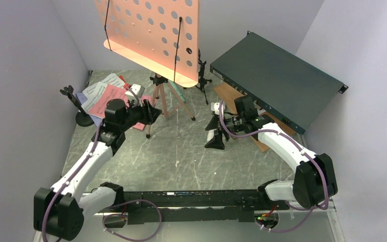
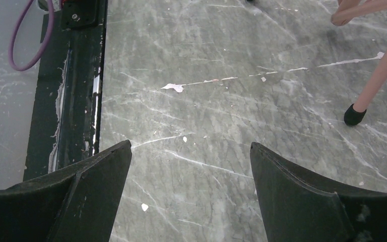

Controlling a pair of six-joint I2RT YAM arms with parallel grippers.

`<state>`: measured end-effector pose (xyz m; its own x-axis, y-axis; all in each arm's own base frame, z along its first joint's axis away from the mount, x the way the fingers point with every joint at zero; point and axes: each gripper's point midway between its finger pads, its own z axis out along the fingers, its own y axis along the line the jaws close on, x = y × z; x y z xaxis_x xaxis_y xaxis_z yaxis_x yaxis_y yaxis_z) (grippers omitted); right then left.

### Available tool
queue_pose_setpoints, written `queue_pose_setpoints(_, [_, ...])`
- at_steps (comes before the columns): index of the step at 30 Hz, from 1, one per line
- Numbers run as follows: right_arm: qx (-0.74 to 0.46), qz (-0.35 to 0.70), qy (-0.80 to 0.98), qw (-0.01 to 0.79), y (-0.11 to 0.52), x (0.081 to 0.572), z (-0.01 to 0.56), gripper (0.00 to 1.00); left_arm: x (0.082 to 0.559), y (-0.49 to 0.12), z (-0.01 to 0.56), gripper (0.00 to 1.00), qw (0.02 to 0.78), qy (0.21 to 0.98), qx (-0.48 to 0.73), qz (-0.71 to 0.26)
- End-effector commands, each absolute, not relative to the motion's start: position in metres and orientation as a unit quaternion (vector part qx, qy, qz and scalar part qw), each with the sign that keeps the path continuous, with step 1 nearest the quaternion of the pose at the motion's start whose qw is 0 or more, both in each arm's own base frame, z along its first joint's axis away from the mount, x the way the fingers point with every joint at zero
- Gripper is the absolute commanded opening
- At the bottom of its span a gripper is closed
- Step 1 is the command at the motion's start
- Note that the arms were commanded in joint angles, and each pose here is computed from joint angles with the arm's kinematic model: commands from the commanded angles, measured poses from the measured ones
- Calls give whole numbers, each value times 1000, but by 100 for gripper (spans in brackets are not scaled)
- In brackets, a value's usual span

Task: Pack up the instrument practice props
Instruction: Unscrew the knob on the music stand.

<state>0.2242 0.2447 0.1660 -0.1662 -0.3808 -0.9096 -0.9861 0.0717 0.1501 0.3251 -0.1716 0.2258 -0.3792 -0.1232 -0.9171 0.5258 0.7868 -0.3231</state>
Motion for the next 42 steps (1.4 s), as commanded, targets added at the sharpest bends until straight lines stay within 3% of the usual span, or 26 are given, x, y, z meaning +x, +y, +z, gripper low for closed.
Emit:
queue_pose_setpoints(1, [-546,424,619,372,246,225,173,91,319,-148,253,53,603,749,121,-246])
queue_pose_setpoints(3, [-547,425,618,372,246,224,173,91,319,-135,255,69,625,742,114,-213])
queue_pose_setpoints(5, [-547,427,618,371,246,224,172,91,321,-131,257,76,636,737,118,-197])
queue_pose_setpoints(15, [-548,424,618,372,246,224,172,91,353,-153,233,73,597,756,177,-202])
queue_pose_setpoints(18, [-549,425,617,372,246,224,172,91,359,-153,228,66,592,761,179,-194])
queue_pose_setpoints(22, [-553,425,613,372,246,223,172,91,361,-157,217,38,575,772,185,-200])
queue_pose_setpoints(33, [-567,414,603,379,244,223,172,91,348,-163,217,18,580,761,191,-220])
queue_pose_setpoints(35, [-574,397,598,394,244,230,169,91,345,-163,217,19,582,760,189,-220])
queue_pose_setpoints(42, [-588,310,545,510,253,278,177,96,347,-157,224,61,605,748,180,-206])
